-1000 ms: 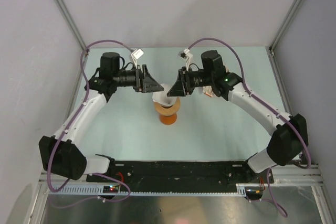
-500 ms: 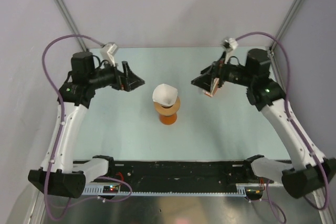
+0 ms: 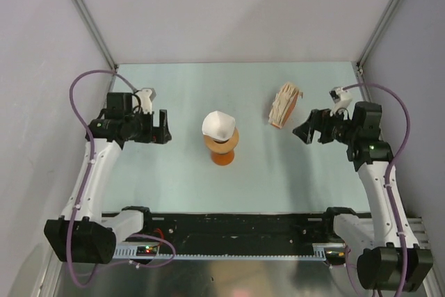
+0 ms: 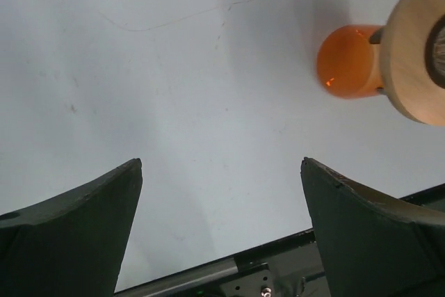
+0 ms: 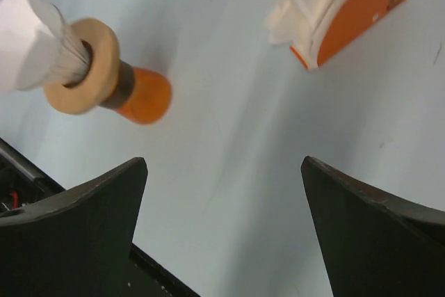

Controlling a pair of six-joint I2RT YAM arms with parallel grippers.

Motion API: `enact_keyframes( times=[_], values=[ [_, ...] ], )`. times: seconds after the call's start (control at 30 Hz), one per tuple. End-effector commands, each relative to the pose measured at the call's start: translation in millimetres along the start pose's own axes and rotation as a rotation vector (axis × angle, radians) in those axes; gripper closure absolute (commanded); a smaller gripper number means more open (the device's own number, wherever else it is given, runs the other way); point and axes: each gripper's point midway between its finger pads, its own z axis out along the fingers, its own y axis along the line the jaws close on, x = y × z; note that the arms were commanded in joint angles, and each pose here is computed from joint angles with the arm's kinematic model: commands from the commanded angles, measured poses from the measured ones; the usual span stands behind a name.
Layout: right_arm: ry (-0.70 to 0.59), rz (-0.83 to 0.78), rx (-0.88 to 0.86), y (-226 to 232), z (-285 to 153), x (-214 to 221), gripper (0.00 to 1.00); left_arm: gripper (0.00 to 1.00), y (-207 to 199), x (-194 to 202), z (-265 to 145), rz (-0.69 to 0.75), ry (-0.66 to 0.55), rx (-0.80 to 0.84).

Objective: Place the coffee filter in the dripper

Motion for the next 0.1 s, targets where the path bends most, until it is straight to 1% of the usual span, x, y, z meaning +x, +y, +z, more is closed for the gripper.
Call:
enact_keyframes(
  times=[0.0, 0.07],
  values=[
    [-0.008, -0.075, 0.029, -9.8, -2.1, 3.1, 0.01, 0.0, 14.8, -13.3, -1.2, 0.047, -0.053, -0.071],
    [-0.021, -0.08, 0.027, -10.2, -0.5, -0.6, 0.01, 0.0, 14.5, -17.6, -2.3, 0.05, -0.068, -0.071]
  ],
)
